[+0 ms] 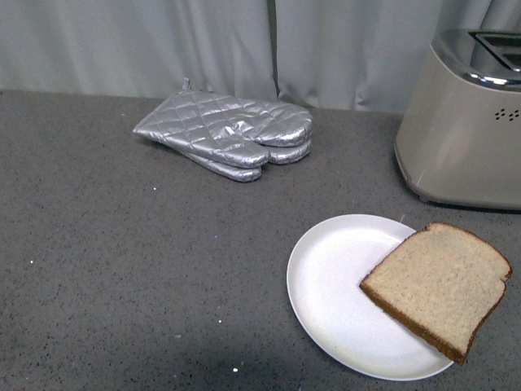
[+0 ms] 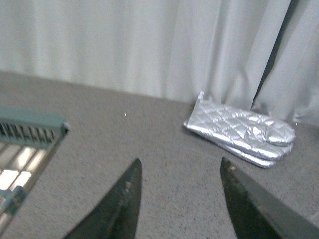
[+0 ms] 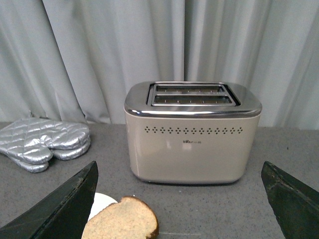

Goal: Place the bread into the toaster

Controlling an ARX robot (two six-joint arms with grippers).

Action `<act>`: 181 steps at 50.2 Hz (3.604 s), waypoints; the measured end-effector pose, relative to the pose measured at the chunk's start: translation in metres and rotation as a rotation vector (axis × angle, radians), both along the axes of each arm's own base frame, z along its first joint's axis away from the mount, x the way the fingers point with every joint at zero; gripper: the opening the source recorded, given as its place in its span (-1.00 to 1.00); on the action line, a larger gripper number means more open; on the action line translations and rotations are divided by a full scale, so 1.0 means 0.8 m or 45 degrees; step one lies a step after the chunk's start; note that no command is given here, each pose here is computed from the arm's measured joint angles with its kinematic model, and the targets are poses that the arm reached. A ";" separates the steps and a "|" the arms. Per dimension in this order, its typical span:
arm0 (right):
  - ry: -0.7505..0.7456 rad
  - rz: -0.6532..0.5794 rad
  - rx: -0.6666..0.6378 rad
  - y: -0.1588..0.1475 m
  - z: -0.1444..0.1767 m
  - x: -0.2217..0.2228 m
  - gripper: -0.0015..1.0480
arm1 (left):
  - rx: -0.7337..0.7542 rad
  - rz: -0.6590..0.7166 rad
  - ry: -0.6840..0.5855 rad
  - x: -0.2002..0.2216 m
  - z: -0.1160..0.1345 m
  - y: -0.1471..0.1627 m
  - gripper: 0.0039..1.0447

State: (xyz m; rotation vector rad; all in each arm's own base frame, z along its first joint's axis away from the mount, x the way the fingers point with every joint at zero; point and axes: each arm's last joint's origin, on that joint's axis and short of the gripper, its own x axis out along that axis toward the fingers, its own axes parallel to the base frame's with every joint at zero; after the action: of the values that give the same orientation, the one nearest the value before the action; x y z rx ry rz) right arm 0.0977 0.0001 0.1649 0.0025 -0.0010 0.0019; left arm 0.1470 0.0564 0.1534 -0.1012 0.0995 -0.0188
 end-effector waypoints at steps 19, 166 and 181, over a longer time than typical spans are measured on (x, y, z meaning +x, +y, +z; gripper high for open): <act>-0.001 0.000 0.000 0.000 0.000 0.000 0.82 | 0.123 0.095 -0.133 -0.063 0.019 -0.057 -0.93; 0.753 -0.478 1.032 0.048 -0.163 0.136 0.82 | 0.123 0.027 -0.146 -0.063 0.020 -0.070 0.88; 0.755 -0.462 1.037 0.054 -0.167 0.155 0.82 | 0.124 0.027 -0.146 -0.063 0.020 -0.070 0.88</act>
State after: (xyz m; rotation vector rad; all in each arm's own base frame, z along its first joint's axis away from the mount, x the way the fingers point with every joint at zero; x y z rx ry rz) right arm 0.2219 0.0433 0.0315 0.8175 0.5906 -0.3621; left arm 0.0968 0.0003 0.1695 -0.0040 -0.0151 0.0011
